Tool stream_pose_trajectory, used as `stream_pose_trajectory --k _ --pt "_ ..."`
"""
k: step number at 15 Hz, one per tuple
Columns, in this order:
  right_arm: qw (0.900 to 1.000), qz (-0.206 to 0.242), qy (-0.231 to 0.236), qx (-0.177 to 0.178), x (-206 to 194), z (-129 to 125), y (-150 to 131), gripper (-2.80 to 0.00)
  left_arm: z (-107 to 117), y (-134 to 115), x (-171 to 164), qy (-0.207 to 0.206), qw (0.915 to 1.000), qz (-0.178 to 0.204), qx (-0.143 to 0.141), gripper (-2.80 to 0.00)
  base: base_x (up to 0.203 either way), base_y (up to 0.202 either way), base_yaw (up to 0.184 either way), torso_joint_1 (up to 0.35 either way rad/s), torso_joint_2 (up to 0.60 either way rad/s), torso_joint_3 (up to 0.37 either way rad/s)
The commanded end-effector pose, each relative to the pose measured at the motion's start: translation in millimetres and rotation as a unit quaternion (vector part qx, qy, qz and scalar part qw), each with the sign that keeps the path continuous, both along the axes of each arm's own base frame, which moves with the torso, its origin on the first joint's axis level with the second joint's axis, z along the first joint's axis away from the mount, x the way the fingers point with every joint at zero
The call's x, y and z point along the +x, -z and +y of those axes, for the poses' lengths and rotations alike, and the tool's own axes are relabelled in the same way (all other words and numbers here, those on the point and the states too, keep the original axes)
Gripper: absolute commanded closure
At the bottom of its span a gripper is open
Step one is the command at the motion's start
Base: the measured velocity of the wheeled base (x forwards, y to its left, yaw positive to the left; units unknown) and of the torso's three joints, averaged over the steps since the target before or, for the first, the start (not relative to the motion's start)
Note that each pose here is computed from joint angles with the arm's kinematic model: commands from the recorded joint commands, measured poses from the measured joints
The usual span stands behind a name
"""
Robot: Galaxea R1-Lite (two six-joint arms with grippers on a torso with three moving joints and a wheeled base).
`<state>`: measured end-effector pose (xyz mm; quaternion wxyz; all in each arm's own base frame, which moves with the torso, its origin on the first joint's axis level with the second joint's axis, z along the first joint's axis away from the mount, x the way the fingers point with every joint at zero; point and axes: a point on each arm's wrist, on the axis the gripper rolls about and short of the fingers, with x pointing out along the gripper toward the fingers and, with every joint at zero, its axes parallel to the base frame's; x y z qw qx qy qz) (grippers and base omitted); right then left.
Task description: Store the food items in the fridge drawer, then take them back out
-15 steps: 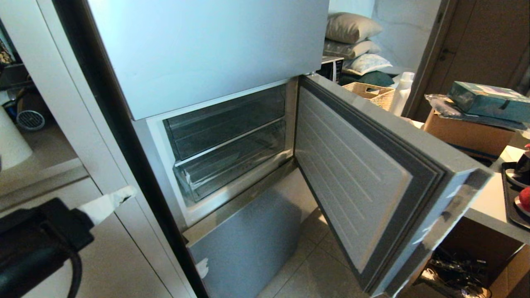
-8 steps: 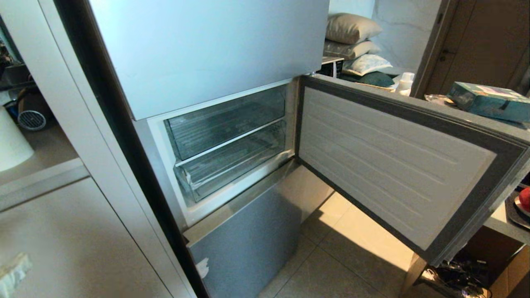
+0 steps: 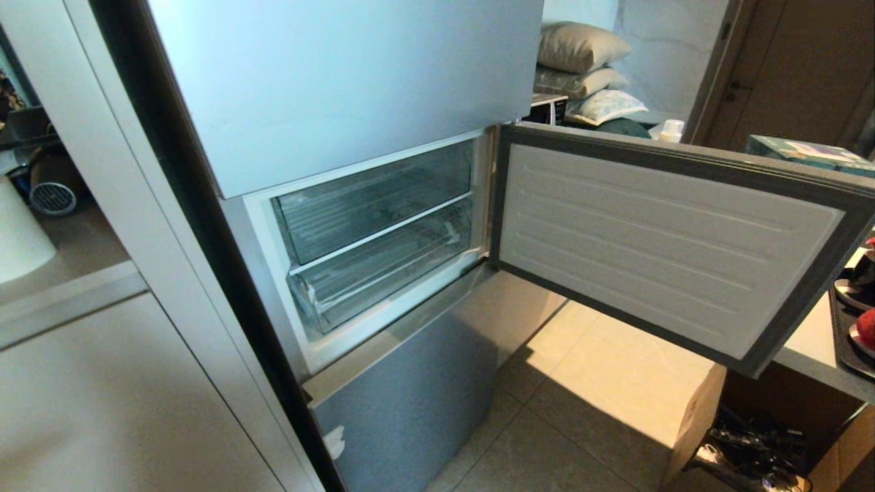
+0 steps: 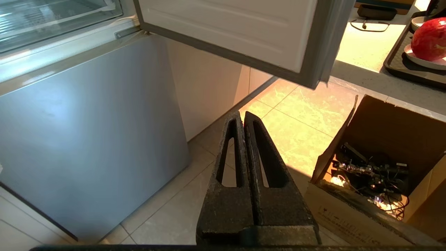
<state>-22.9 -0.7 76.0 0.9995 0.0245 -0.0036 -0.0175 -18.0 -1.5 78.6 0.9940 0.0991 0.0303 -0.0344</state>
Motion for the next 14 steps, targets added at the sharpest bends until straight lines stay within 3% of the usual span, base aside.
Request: stream_pose_trajectory --k 1,3,4,14 --pt "1.000 0.000 0.000 0.000 0.1 0.0 -0.1 0.00 0.8 2.3 -4.8 -0.017 0.9988 -0.038 -0.028 0.00 0.000 0.000 0.000 0.000 0.00 0.000" --pt "1.000 0.000 0.000 -0.001 0.1 0.0 -0.1 0.00 1.3 3.1 -4.7 -0.029 0.9953 -0.032 -0.086 0.00 0.000 0.000 0.000 0.000 0.00 0.000" --pt "1.000 0.000 0.000 -0.001 0.1 0.0 -0.1 0.00 1.5 3.1 -4.7 -0.034 0.9937 -0.032 -0.101 0.00 0.000 0.000 0.000 0.000 0.00 0.000" --pt "1.000 0.001 0.001 0.000 0.1 0.0 -0.1 0.00 1.5 3.1 -4.7 -0.034 0.9937 -0.032 -0.101 0.00 0.000 0.000 0.008 0.000 0.00 0.000"
